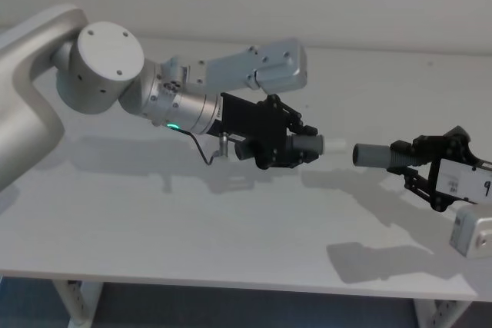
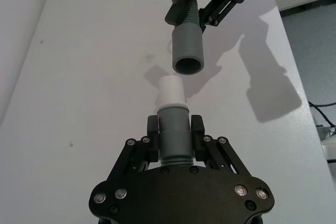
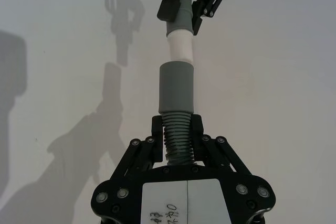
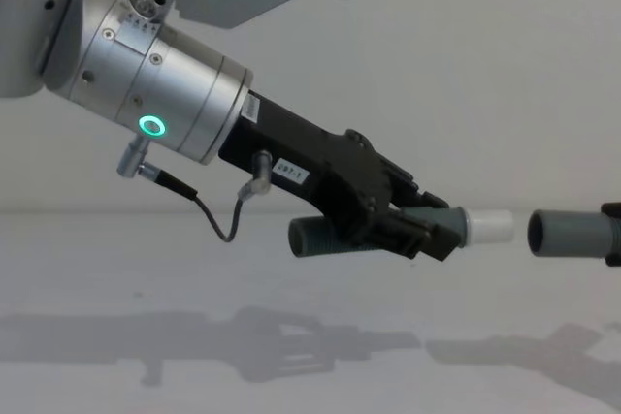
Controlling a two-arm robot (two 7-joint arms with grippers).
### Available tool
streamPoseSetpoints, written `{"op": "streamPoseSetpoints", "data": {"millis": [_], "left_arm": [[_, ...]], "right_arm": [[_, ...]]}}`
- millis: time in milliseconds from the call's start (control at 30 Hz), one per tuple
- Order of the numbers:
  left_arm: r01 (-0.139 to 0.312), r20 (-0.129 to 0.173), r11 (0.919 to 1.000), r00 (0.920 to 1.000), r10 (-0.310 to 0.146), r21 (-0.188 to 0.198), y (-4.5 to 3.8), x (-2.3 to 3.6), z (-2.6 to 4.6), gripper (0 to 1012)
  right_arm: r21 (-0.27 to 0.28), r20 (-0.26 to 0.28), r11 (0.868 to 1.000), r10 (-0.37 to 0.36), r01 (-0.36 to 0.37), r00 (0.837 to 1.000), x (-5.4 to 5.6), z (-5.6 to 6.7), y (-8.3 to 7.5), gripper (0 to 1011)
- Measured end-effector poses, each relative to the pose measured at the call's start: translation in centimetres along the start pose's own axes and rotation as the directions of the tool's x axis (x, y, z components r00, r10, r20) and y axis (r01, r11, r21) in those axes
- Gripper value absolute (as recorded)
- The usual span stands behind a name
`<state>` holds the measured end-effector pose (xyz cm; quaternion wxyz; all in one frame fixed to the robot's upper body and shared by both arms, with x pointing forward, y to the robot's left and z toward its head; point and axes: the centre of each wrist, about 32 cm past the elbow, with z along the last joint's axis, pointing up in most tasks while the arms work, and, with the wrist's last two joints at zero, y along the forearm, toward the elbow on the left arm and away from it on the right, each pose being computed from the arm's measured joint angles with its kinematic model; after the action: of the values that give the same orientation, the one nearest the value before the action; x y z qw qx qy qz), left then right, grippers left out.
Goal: Use both hands to pick up one end of the pipe from the table, align the ends, and insert them.
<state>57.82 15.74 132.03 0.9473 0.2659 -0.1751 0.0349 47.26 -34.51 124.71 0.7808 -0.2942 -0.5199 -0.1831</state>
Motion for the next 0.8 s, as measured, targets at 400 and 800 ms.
{"op": "streamPoseSetpoints", "data": {"millis": [400, 800], "left_arm": [[0.000, 0.008, 1.0000, 1.0000, 0.000, -0.005, 0.13, 0.14, -0.04, 347], [0.008, 0.012, 0.9999, 0.9999, -0.008, -0.009, 0.11, 0.26, -0.01, 347]], "right_arm": [[-0.016, 0.002, 1.000, -0.012, 0.012, 1.000, -0.07, 0.17, 0.20, 293], [-0.029, -0.005, 0.999, -0.028, 0.028, 1.000, -0.20, 0.43, 0.65, 295]]}}
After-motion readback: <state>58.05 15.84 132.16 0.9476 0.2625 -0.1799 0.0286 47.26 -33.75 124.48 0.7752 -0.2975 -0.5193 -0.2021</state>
